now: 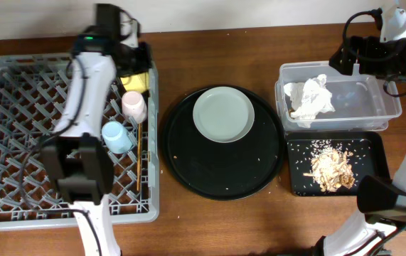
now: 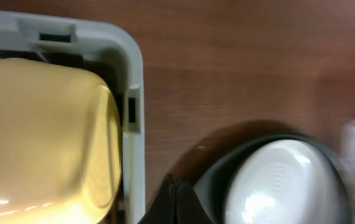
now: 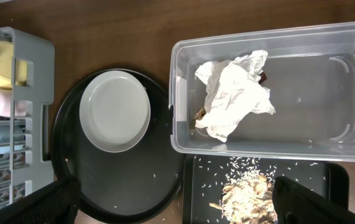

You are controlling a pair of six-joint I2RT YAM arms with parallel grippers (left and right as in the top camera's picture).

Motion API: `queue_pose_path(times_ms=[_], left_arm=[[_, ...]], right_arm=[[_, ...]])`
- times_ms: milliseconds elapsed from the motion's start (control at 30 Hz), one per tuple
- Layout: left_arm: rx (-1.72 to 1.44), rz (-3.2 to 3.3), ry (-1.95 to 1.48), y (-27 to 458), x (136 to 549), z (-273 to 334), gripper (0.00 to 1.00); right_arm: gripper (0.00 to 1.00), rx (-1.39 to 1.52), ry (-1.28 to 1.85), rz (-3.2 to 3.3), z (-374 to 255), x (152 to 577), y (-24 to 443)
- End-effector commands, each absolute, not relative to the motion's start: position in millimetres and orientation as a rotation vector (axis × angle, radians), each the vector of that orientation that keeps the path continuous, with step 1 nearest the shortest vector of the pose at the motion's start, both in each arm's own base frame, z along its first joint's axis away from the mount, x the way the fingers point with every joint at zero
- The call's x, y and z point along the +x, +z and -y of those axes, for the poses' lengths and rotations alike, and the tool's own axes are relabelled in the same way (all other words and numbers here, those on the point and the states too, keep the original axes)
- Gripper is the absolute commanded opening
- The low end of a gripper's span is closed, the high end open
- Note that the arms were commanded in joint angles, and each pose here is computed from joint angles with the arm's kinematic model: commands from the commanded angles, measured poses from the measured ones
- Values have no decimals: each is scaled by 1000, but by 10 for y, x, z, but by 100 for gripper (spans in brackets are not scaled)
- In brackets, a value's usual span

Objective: Sort waste into correct bins and load items into the dishwasher rack
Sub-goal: 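Reach the left gripper to the white plate and grip its edge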

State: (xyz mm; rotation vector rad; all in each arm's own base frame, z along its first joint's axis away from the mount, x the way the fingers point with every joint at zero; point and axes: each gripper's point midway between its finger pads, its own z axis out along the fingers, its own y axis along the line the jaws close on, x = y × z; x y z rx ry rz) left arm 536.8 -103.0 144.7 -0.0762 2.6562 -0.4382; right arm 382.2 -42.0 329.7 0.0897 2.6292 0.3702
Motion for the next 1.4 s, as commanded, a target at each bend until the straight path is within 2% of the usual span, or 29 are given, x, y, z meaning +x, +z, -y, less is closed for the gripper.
queue_pose_path(times_ms=[0,200,367,467,633,733,800,833,1000,1167,1367], left_arm=[[-88,-2687,50,1136,5432,589,0],[-158,-2712,394,1189,5277,-24,0],[-247,-2756,394,1441,5129,-369,1],[-238,-2732,238,1760,5162,-227,15],[-60,-2653,-148,2323,5173,608,39],[121,-2630,-407,2467,5045,1359,58],[203,-2635,-483,2459,4950,1684,79],[248,-2638,-503,2447,4893,1856,84],[421,-2668,-533,2263,4659,2496,84],[582,-2743,-517,1783,4415,3083,81],[525,-2867,-166,1196,4420,2913,81]], right_arm=[[98,113,366,-2645,452,3823,3252],[99,112,366,-2645,452,3823,3252],[98,113,366,-2645,452,3823,3252],[99,113,366,-2645,453,3823,3252],[99,113,366,-2645,452,3823,3252],[98,113,366,-2645,453,3823,3252],[99,113,366,-2645,452,3823,3252],[99,113,366,-2645,453,3824,3251],[98,112,366,-2645,452,3823,3252],[99,113,366,-2645,452,3823,3252],[99,113,366,-2645,452,3824,3251]])
